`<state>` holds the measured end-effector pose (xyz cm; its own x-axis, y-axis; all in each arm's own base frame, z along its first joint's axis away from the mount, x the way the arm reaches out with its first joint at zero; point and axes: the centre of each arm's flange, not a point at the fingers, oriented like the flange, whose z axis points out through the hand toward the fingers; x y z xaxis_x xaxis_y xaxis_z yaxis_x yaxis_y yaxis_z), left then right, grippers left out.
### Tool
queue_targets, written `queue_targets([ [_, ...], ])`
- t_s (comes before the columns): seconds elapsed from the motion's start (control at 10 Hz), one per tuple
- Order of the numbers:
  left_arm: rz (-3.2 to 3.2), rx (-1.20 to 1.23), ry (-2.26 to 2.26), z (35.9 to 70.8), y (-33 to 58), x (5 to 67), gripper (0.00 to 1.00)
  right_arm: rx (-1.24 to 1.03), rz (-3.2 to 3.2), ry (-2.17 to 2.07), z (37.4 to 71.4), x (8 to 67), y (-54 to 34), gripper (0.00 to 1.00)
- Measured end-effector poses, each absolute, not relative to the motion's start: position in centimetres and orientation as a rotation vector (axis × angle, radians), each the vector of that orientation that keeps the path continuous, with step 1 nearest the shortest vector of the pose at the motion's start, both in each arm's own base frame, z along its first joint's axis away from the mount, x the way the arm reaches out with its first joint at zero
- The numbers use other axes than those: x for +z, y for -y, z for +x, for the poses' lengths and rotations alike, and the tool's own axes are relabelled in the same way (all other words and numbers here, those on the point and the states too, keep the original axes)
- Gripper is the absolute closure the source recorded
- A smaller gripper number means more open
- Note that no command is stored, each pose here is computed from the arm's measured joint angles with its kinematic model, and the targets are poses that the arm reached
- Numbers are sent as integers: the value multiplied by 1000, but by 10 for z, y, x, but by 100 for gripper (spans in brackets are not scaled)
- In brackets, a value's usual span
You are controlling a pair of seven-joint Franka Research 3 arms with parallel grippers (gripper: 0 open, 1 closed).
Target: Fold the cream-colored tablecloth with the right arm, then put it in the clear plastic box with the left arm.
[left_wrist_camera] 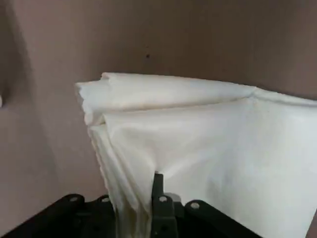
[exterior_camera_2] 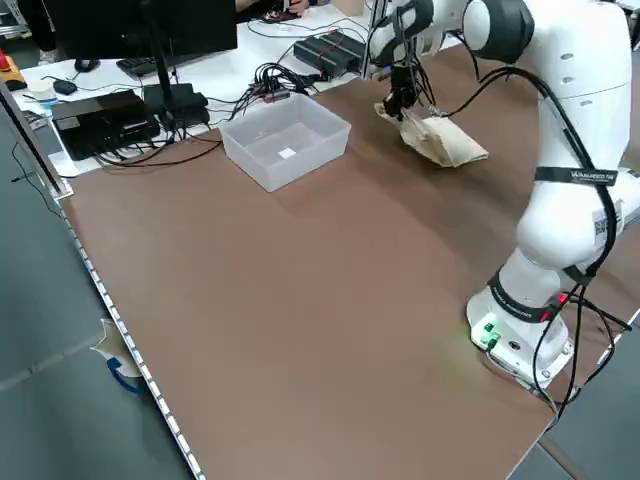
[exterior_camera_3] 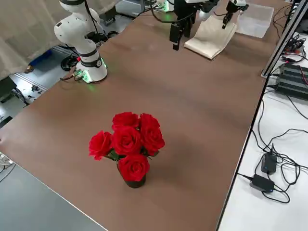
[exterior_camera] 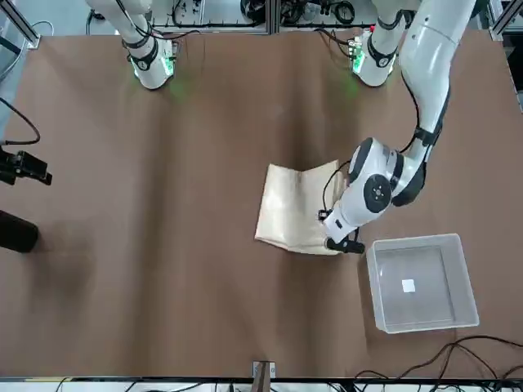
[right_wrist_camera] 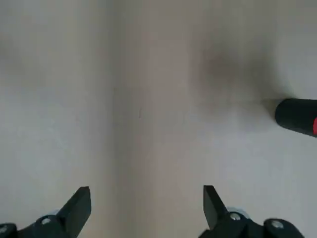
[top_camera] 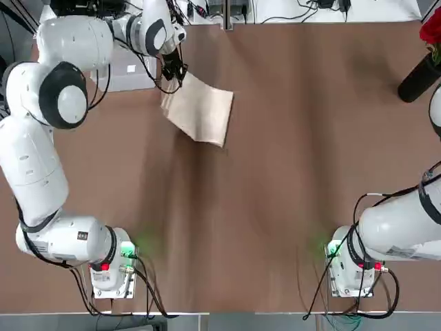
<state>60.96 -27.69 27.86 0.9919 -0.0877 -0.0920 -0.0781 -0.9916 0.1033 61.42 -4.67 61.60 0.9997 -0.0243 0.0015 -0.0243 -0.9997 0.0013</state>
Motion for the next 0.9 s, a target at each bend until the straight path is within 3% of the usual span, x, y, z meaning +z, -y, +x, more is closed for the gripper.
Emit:
queue_targets([
  [0.3,3172,-132,139,599,291,291,89,124,3131,41,613,634,47,0],
  [0.9,3380,-82,224,595,300,304,89,147,3128,42,614,628,48,0],
])
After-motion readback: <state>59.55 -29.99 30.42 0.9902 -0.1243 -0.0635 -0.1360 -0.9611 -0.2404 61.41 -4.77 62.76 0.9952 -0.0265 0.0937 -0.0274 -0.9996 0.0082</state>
